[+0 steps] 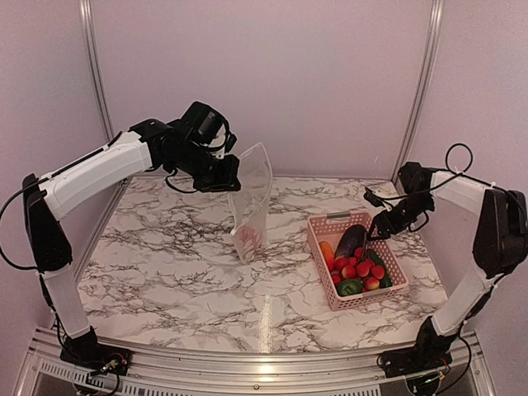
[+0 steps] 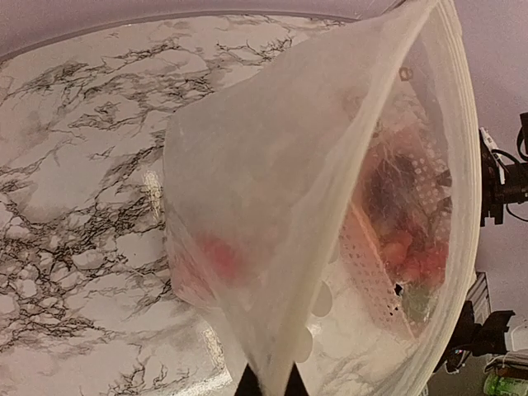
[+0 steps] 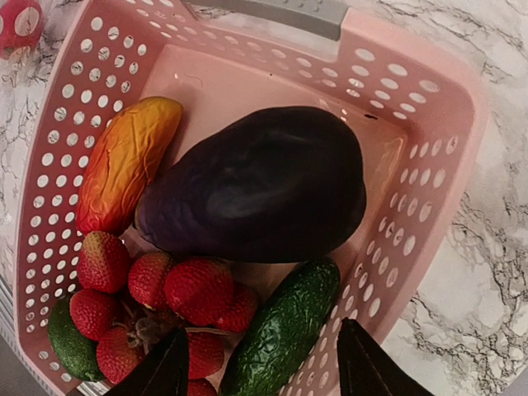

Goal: Place the food in the zip-top bag and seal the zipper
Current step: Pick up the fake vegetable from the bin.

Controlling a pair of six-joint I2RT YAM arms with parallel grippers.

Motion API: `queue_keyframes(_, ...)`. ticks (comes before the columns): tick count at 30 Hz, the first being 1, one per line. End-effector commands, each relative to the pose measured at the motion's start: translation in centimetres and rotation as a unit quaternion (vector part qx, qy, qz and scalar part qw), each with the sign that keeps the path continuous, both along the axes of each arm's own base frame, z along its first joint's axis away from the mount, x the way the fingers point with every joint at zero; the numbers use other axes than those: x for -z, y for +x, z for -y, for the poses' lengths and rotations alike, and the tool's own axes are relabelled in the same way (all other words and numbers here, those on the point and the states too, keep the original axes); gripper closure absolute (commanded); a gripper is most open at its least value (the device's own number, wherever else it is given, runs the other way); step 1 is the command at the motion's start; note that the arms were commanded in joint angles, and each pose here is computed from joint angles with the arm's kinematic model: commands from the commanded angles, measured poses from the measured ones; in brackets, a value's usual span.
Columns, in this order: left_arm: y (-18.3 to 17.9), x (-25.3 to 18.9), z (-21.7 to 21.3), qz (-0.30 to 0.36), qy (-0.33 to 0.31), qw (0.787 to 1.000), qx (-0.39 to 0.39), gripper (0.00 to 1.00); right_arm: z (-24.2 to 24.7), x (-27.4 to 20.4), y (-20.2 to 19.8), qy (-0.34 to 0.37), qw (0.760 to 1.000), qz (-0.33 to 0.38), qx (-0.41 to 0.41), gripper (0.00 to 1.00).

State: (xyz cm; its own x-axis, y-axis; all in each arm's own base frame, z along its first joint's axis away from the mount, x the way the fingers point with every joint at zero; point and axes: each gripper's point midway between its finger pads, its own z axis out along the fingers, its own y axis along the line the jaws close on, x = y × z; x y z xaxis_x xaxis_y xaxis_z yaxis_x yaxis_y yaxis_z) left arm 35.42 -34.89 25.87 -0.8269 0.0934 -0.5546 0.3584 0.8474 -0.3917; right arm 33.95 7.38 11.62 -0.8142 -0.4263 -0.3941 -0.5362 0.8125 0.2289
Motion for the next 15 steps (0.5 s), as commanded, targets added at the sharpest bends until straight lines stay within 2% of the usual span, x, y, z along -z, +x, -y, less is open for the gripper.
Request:
queue_keyframes(1, 0.7, -0.4, 0.6, 0.005, -0.01, 1.0, -0.005, 1.0, -0.4, -0.4, 2.1, 0.022, 1.0, 0.006, 0.013, 0.42)
queue_keyframes(10, 0.7, 0.5, 0.5, -0.003, -0.003, 1.0, -0.01, 1.0, -1.6, -0.2, 3.8, 0.062, 0.998, 0.001, 0.012, 0.42)
queue_keyframes(15, 0.9, 0.6, 0.6, -0.005, -0.003, 1.0, -0.017, 1.0, -2.5, 0.4, 4.7, 0.085, 0.996, -0.014, 0.01, 0.36)
